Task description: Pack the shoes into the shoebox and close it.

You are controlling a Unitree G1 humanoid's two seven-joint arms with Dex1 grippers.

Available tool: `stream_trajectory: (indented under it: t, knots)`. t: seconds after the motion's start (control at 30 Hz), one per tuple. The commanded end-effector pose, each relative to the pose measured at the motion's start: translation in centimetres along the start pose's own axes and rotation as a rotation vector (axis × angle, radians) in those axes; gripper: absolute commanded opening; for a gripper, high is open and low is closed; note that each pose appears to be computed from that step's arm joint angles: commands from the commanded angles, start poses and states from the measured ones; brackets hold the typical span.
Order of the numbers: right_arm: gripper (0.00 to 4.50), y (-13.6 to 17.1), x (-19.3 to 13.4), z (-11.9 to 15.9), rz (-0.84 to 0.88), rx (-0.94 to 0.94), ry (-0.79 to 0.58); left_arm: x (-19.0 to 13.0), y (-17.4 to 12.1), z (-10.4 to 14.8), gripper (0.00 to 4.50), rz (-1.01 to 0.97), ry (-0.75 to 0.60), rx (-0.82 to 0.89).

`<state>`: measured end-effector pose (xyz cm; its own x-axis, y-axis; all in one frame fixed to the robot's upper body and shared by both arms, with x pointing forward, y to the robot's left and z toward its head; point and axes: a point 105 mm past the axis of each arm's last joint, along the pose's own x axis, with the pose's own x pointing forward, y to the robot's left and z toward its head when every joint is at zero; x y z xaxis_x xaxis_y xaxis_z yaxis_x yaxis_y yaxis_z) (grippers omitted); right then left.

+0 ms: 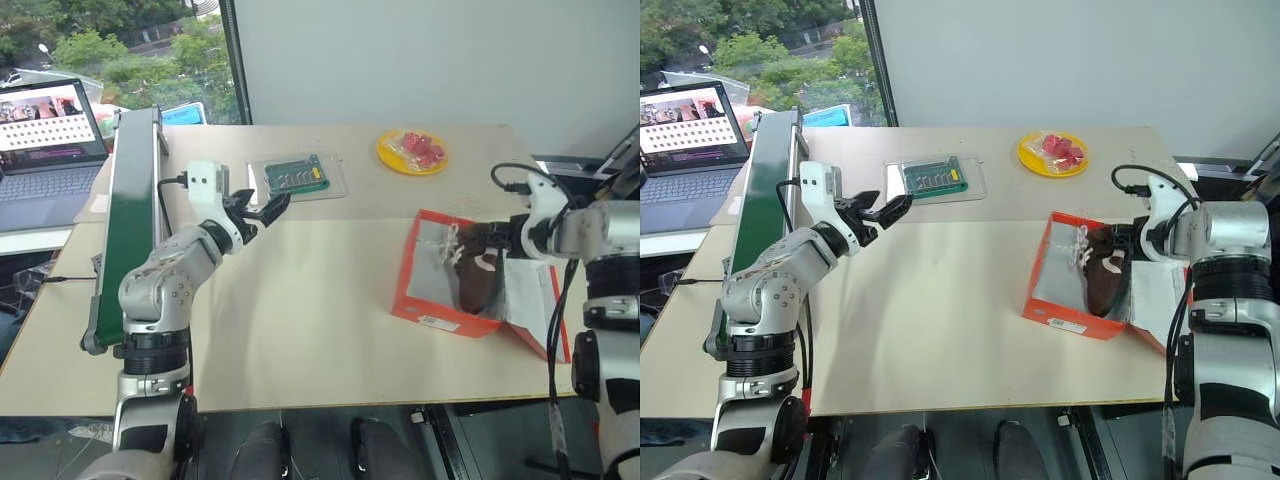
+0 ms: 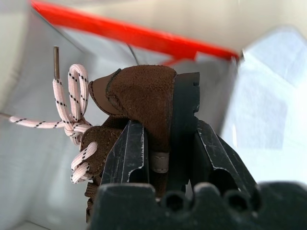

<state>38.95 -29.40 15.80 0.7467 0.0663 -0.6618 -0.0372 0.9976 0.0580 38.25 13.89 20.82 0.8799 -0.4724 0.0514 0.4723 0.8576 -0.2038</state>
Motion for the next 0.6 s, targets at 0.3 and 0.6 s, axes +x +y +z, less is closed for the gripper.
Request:
stream_trajectory:
  t: [0.3,0.6]
  knots:
    - [0.79,-0.4,1.2,-0.3,-0.020,-0.074,-0.064,0.4,-0.8,1.6,4.46,-0.037,-0.041,0.042]
    - [0.79,-0.3,2.8,-2.2,-0.010,-0.057,-0.043,1.0,-0.4,2.6,4.46,-0.050,-0.044,0.088]
